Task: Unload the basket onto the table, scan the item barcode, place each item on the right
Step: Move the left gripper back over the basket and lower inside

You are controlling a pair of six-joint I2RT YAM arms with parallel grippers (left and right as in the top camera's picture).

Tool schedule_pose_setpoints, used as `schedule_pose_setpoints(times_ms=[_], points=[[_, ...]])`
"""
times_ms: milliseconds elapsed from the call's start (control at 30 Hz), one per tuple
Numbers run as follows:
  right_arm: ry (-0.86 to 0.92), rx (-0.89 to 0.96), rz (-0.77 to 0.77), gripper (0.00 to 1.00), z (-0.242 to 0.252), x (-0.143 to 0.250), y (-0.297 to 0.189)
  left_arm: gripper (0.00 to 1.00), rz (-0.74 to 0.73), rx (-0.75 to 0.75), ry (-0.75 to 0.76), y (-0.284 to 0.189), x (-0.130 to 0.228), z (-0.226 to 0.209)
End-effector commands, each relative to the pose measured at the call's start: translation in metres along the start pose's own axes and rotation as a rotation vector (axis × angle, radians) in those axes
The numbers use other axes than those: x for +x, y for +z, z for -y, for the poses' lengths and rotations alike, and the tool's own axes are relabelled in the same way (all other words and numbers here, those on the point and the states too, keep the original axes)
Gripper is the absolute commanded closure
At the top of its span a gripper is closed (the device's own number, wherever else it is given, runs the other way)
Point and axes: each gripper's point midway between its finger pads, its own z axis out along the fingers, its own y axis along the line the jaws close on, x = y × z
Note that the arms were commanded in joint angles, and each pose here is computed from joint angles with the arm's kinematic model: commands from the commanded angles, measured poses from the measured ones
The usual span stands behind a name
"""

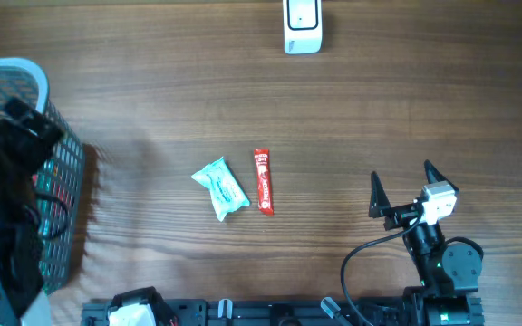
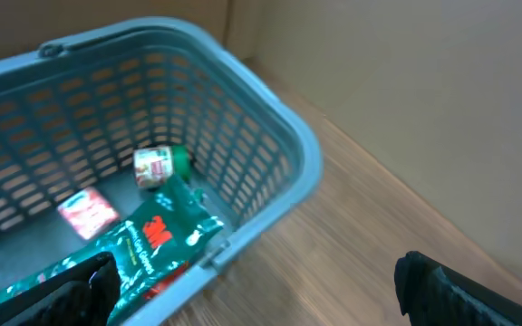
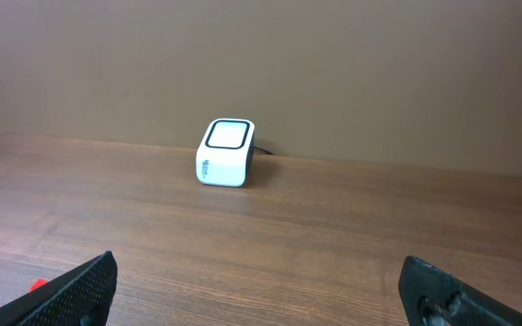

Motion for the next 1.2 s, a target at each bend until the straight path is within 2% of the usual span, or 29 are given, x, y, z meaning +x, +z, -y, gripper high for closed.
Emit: schedule_pose_setpoints(times_ms=[0,200,433,867,1167], points=[[-0.018,0.013,0.007,0.00,0.002,-0.001,0.000,0.00,-0.018,-0.026,-0.131,0.008,-0.007,-0.015],[-0.018,0.013,0.007,0.00,0.002,-0.001,0.000,0.00,-0.046,-0.164,-0.361,0.023,-0.008,-0.061],[-0.019,0.013,0.007,0.00,0.002,-0.001,0.000,0.00,-0.029,-0.306,-0.548,0.023,-0.006,-0.102],[-0.018,0.013,0.007,0.00,0.002,-0.001,0.000,0.00,-0.164,-0.515,-0.710,0.065,0.020,-0.148],[-0.018,0.013,0.007,0.00,0.002,-0.001,0.000,0.00,-0.167,-0.587,-0.796,0.070,0.025,-0.170]])
